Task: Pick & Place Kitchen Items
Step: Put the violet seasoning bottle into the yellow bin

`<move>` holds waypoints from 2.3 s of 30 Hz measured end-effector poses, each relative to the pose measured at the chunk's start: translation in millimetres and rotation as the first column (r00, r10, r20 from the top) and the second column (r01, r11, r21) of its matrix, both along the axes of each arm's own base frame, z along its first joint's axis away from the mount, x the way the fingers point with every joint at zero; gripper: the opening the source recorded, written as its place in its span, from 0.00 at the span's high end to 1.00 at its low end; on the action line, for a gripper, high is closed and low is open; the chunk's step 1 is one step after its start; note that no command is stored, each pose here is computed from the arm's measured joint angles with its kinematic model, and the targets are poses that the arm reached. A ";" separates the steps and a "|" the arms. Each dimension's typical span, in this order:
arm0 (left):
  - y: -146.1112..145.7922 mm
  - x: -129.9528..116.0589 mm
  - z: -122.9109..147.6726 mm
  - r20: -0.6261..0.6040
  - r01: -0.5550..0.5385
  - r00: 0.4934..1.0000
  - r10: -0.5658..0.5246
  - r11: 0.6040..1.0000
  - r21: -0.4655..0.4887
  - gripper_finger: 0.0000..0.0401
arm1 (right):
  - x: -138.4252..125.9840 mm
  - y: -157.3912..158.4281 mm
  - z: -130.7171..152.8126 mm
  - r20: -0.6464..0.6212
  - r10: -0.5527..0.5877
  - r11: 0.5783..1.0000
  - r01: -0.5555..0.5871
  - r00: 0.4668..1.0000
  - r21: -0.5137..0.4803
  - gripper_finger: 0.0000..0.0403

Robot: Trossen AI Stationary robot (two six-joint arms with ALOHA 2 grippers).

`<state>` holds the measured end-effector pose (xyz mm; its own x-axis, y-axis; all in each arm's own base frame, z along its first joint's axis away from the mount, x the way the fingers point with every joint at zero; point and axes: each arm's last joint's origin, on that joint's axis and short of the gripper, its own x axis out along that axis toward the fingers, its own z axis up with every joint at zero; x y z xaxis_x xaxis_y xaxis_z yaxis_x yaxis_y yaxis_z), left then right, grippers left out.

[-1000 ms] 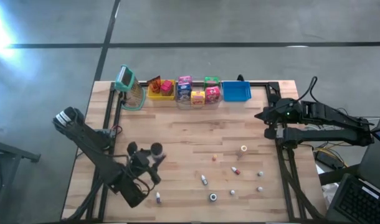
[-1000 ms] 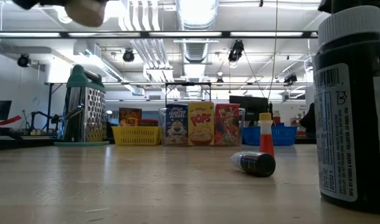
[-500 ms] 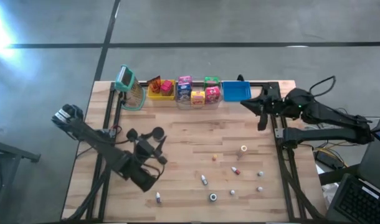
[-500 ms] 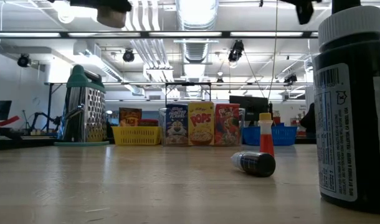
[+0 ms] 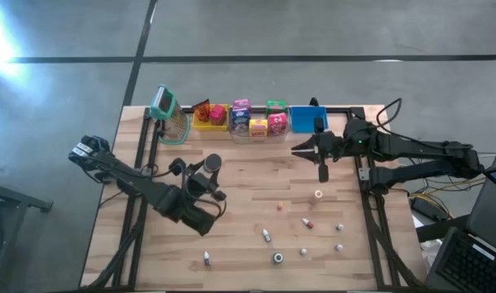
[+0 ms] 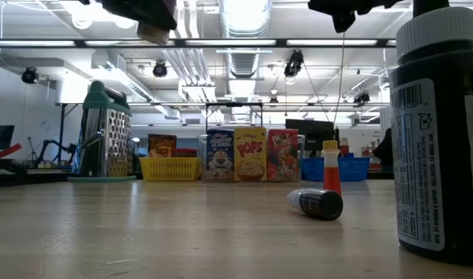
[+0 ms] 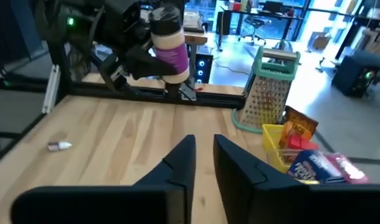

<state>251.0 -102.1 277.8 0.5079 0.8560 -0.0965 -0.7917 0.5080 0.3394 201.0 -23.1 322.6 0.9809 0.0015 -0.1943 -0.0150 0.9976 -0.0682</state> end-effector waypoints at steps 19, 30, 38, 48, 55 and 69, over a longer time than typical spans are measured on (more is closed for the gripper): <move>97.1 79.5 22.1 0.129 0.616 0.788 -0.602 0.770 -0.167 0.53 | -9.0 -9.5 11.2 0.040 -0.259 0.965 0.260 0.965 -0.022 0.78; 124.2 79.8 25.0 0.260 0.831 0.550 -0.793 0.551 -0.079 0.53 | 12.6 -4.9 13.4 0.130 -0.135 0.984 0.117 0.982 0.134 0.49; 131.7 80.5 33.1 0.240 0.830 0.547 -0.802 0.557 -0.033 0.53 | 44.1 5.2 3.7 0.124 -0.034 0.997 0.026 0.992 0.073 0.27; 133.0 80.6 34.1 0.192 0.827 0.553 -0.811 0.563 -0.004 0.53 | 68.2 4.3 -3.5 0.160 -0.045 0.995 0.029 0.986 0.098 0.18; 133.1 81.0 38.1 0.173 0.827 0.549 -0.818 0.561 0.030 0.53 | 79.6 3.6 -8.5 0.196 -0.045 0.994 0.025 0.980 0.104 0.23; 133.8 82.0 41.7 0.186 0.817 0.558 -0.809 0.575 0.049 0.53 | 101.4 1.6 -11.6 0.239 -0.043 0.996 0.024 0.970 0.080 0.24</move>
<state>333.0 31.8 319.5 0.9967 0.0696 0.0413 -0.0768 0.9746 0.2104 302.4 -21.5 311.1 0.9985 -0.0266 0.0470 0.0261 0.9996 0.0107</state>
